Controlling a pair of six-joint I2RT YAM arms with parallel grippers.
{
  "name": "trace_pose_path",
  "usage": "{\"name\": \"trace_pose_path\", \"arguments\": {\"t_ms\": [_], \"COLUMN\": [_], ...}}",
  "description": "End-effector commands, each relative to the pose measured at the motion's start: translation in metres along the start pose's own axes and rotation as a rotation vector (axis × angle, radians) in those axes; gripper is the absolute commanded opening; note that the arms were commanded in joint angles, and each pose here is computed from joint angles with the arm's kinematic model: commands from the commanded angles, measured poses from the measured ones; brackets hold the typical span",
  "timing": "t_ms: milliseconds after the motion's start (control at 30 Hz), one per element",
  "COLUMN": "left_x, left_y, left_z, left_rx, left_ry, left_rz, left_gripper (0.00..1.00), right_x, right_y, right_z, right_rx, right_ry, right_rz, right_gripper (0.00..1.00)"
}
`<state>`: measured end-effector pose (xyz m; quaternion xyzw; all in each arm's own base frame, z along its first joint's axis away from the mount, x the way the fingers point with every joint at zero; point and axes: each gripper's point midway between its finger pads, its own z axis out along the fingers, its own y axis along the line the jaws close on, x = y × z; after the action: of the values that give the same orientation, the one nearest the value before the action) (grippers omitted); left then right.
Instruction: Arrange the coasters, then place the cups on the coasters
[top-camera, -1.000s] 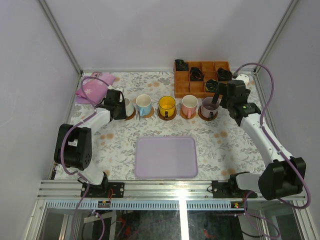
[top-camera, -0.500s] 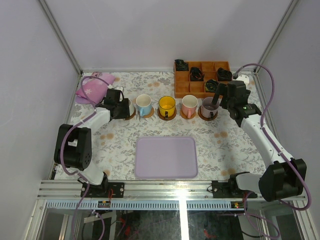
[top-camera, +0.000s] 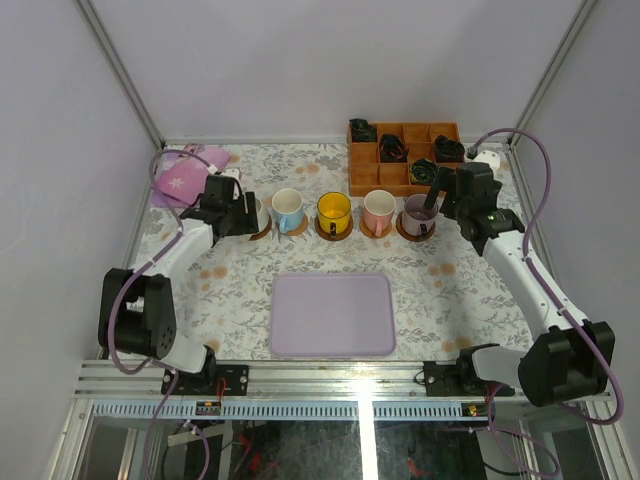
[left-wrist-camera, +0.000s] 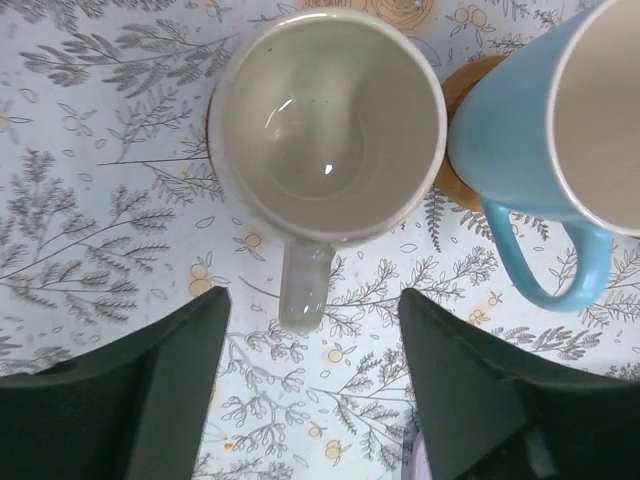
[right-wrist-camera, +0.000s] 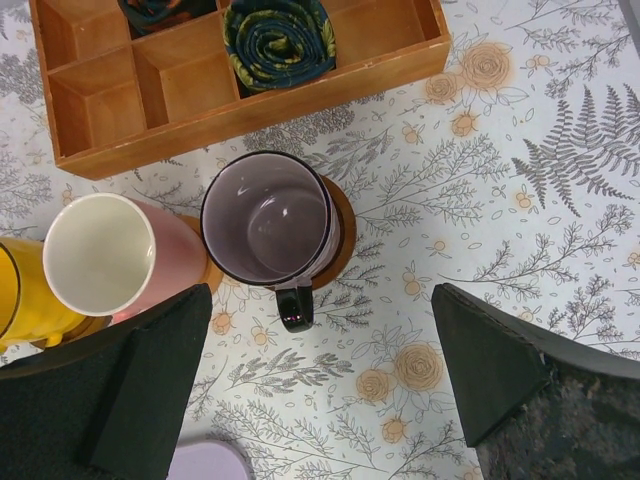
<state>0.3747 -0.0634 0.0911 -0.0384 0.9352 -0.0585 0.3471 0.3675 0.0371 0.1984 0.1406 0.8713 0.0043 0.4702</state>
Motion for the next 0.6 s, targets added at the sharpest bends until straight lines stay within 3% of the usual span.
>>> {"name": "trace_pose_path", "arguments": {"t_ms": [0, 167, 333, 433, 567], "left_x": [-0.026, -0.059, -0.084, -0.093, -0.097], "left_y": [0.0, 0.003, 0.035, 0.063, 0.087], "left_z": [-0.033, -0.074, -0.11, -0.13, -0.142], "left_rx": [-0.021, -0.054, -0.24, -0.381, -0.448], "left_ry": [-0.082, -0.201, -0.3, -0.319, -0.323], "left_rz": [-0.016, -0.082, -0.181, -0.253, -0.262], "left_gripper": [0.71, 1.0, 1.0, 1.0, 1.0], "right_x": [-0.026, -0.038, -0.051, -0.06, -0.064], "right_y": [-0.003, -0.013, -0.039, -0.066, -0.1], "right_z": [-0.018, -0.024, -0.027, -0.032, -0.041], "right_rx": [-0.002, 0.04, 0.115, 0.17, 0.216], "right_ry": [-0.089, -0.13, -0.158, -0.182, -0.206], "right_rz": [0.011, -0.006, 0.011, 0.065, 0.151], "right_gripper": [0.99, 0.99, 0.99, 0.99, 0.99]}}
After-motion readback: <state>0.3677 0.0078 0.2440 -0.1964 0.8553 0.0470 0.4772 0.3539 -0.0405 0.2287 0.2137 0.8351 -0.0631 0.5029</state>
